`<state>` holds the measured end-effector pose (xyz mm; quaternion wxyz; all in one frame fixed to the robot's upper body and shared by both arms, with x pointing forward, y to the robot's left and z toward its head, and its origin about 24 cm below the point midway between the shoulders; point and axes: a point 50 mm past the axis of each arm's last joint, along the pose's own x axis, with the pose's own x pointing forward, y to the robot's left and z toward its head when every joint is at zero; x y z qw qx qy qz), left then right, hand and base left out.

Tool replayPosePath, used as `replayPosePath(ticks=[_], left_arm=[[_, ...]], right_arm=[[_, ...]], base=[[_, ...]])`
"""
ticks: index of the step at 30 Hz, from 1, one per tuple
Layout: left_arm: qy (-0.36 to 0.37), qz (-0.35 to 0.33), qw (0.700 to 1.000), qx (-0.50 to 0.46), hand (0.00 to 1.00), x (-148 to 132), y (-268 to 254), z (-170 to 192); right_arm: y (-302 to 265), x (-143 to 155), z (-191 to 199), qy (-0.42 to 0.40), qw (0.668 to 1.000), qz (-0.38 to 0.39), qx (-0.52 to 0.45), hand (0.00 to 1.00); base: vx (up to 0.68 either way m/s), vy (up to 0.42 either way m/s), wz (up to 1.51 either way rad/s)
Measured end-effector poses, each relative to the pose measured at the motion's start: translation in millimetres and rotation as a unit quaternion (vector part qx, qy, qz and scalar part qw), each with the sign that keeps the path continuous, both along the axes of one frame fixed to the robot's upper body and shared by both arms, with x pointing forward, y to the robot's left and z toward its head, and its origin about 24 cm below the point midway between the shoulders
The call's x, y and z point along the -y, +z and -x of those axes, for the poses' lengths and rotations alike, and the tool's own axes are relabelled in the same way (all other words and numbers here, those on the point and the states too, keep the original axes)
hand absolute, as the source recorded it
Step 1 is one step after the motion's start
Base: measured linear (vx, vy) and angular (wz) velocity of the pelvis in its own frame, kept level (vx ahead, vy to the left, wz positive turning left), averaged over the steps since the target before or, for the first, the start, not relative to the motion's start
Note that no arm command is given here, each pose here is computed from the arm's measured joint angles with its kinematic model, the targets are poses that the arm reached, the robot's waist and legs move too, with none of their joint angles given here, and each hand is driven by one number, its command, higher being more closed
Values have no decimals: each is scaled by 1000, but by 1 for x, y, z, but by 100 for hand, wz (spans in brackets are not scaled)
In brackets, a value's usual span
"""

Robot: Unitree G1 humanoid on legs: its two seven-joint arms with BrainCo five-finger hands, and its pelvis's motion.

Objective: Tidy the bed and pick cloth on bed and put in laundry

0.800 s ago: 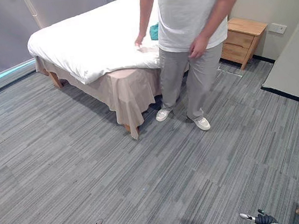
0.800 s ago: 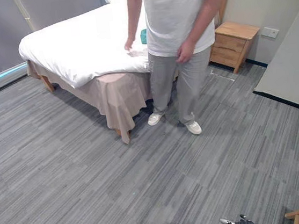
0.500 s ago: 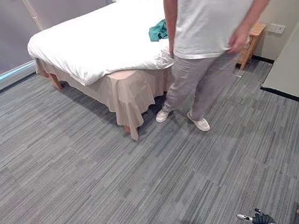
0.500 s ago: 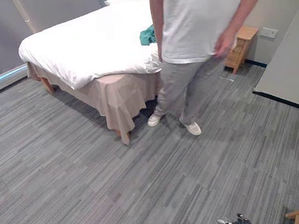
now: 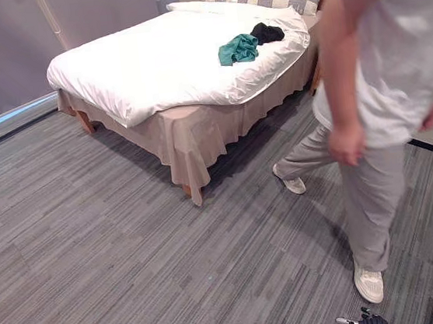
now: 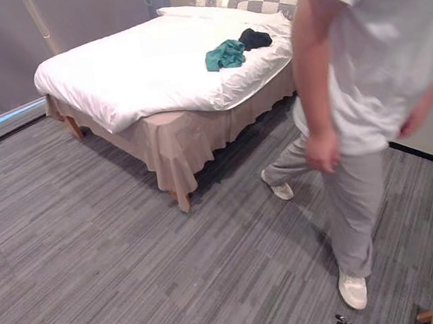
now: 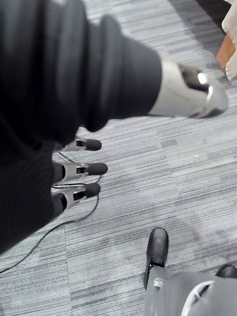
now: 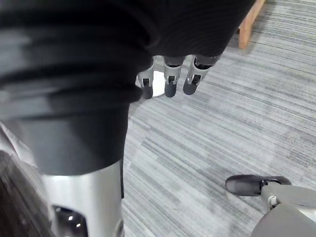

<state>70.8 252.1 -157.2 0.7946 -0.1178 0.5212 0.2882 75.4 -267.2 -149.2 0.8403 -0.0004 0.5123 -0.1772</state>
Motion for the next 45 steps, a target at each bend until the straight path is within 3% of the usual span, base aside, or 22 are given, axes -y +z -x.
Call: replayPosePath(ticks=[30,37,45], left_arm=[[-1,7,1000,1,0,3,-1,3],[-31,20,999,8,0,12,-2,-3],[-49,-4,999,19,0,-5,5,-13]], right_arm=[[-1,-2,0,1,1000,-2,0,0],[4,1,-11,7,1000,6,20,0],[1,-14,-15,50,998,-32,34,0]], base=[[-12,-14,-2],[-39,14,-7],[236,-61,20]])
